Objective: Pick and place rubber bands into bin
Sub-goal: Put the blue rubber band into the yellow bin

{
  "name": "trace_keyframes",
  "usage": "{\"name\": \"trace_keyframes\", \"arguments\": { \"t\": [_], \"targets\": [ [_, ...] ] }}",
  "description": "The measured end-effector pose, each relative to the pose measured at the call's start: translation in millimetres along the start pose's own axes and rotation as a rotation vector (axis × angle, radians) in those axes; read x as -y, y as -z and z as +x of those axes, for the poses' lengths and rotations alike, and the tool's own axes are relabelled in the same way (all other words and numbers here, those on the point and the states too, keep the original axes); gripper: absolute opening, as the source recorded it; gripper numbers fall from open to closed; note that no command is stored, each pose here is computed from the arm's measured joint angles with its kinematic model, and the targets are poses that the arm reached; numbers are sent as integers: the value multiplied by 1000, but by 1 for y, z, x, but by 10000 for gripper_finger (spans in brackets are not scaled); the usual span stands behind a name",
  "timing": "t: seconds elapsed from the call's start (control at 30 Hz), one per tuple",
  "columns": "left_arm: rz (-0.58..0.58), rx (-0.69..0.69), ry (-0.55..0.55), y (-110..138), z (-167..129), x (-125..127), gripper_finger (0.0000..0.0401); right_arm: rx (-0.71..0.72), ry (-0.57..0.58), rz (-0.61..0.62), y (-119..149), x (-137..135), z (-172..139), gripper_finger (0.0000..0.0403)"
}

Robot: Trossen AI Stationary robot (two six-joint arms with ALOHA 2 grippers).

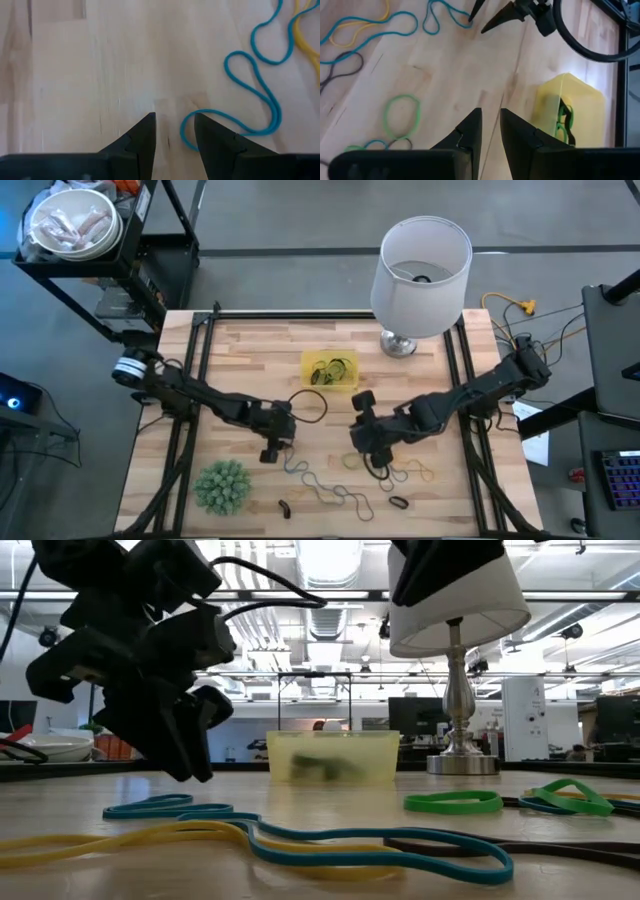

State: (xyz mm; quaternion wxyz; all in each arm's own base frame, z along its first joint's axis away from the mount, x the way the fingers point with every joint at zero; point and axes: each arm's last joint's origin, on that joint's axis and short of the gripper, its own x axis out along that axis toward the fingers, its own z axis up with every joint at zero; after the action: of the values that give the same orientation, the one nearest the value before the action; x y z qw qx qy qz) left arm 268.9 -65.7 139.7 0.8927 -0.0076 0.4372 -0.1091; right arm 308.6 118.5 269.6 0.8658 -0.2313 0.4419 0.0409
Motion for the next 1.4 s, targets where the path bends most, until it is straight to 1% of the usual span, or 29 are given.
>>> {"name": "trace_keyframes", "arguments": {
  "t": [0.17,0.27,0.33,0.77,0.87,1.0,1.27,1.4],
  "targets": [
    [-2,-21,-1,1,6,1,118,-30,-5,26,7,-5,5,60],
    [-40,-33,-5,4,9,0,118,-54,-6,36,13,-7,8,58],
    [-46,-38,-5,5,11,1,118,-65,-6,37,16,-8,10,59],
    [-17,-59,-1,8,12,10,118,-84,-7,81,21,-10,14,59],
    [-14,-74,-17,10,12,11,115,-89,-7,81,23,-10,15,58],
    [-11,-86,-35,11,12,10,89,-97,-7,81,25,-11,16,57],
    [-4,-98,-45,13,12,10,9,-114,-7,105,30,-13,20,57],
    [30,-92,-94,13,12,9,4,-120,-7,105,32,-14,21,57]
  ]
}}
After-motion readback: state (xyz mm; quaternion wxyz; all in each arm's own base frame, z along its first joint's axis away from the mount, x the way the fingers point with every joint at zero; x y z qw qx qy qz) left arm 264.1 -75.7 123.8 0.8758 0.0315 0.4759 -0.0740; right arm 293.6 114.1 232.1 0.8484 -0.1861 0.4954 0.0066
